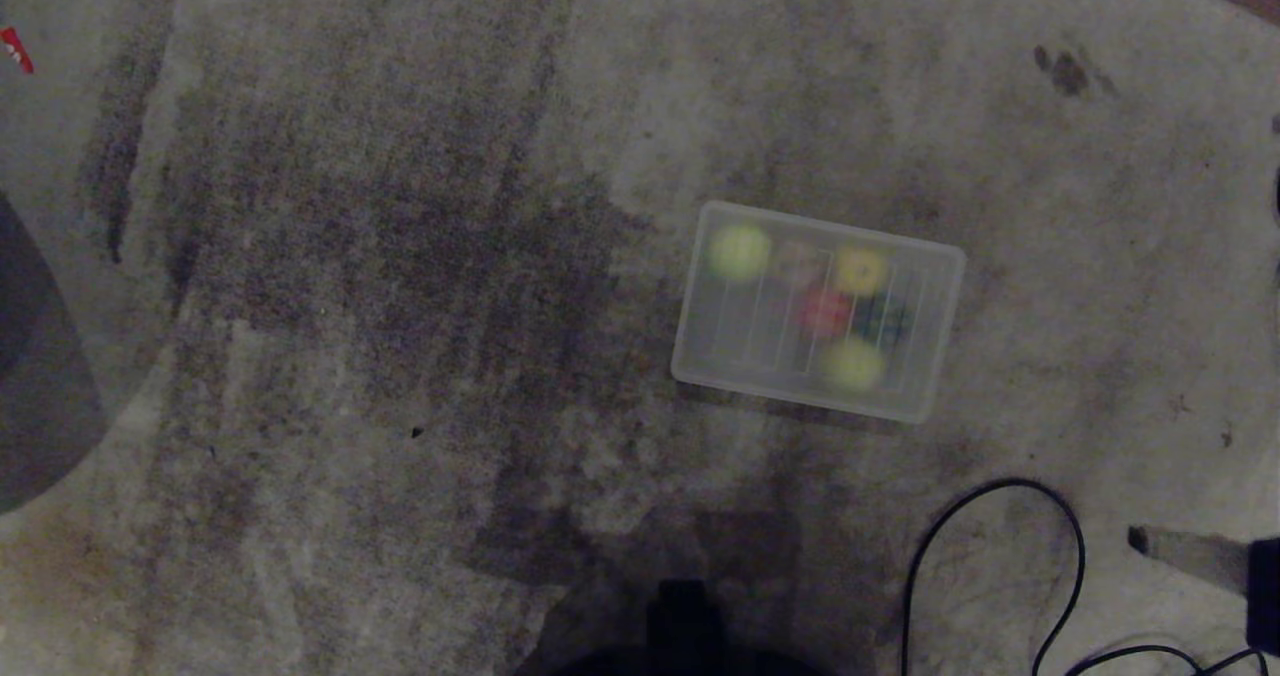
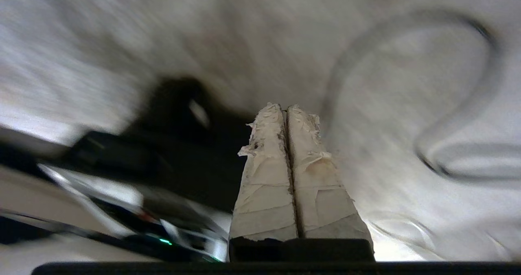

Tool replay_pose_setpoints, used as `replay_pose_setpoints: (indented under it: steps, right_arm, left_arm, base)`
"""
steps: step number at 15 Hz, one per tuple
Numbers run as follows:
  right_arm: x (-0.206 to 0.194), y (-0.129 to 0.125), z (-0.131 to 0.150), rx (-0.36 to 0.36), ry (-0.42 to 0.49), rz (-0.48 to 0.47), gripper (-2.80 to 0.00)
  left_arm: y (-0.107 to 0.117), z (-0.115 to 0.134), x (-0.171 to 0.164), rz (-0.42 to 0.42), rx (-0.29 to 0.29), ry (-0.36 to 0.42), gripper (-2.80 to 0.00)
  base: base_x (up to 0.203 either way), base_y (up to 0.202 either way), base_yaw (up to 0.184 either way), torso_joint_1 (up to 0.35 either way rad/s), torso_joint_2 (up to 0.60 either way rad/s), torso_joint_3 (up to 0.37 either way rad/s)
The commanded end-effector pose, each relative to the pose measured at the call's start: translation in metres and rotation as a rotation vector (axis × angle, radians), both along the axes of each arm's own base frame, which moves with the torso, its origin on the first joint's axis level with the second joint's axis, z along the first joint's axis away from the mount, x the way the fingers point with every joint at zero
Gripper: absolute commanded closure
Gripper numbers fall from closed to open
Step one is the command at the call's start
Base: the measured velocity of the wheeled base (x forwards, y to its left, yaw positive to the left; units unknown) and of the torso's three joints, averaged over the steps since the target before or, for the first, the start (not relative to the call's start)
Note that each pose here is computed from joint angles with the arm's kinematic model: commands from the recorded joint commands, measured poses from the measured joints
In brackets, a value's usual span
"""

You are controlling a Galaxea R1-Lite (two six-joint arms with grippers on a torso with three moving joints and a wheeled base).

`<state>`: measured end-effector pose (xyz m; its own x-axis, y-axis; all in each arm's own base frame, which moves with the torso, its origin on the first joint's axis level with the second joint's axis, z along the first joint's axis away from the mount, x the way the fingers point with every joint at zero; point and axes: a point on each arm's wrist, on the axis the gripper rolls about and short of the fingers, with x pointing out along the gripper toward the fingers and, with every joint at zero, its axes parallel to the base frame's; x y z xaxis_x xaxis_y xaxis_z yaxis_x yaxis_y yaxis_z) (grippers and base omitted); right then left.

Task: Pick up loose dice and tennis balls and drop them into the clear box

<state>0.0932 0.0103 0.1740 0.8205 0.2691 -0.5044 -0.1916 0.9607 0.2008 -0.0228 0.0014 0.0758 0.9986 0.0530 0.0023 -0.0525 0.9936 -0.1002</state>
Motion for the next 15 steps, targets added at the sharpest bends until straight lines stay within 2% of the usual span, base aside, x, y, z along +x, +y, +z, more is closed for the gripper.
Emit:
replay_pose_setpoints:
  steps: [1, 5, 8, 11, 15]
  right_arm:
    - [-0.053, -0.005, -0.023, -0.025, -0.132, -0.038, 0.0]
    - [-0.094, -0.006, -0.062, -0.058, -0.19, -0.081, 0.0]
    - [-0.114, -0.009, -0.079, -0.098, -0.28, -0.15, 0.0]
    - [-0.127, -0.01, -0.091, -0.105, -0.411, -0.193, 0.0]
    - [-0.122, -0.01, -0.09, -0.071, -0.515, -0.227, 0.0]
  left_arm:
    - [0.0, 0.0, 0.0, 0.001, -0.001, 0.002, 0.0]
    - [0.0, 0.0, 0.0, 0.001, -0.001, 0.002, 0.0]
    - [0.0, 0.0, 0.0, 0.001, -0.001, 0.002, 0.0]
    - [0.0, 0.0, 0.0, 0.001, -0.001, 0.002, 0.0]
    - [0.0, 0.0, 0.0, 0.001, -0.001, 0.002, 0.0]
  base:
    - [0.0, 0.0, 0.0, 0.0, 0.0, 0.0]
    - [0.0, 0.0, 0.0, 0.0, 0.0, 0.0]
    - [0.0, 0.0, 0.0, 0.0, 0.0, 0.0]
    - [0.0, 0.0, 0.0, 0.0, 0.0, 0.0]
    - [0.0, 0.0, 0.0, 0.0, 0.0, 0.0]
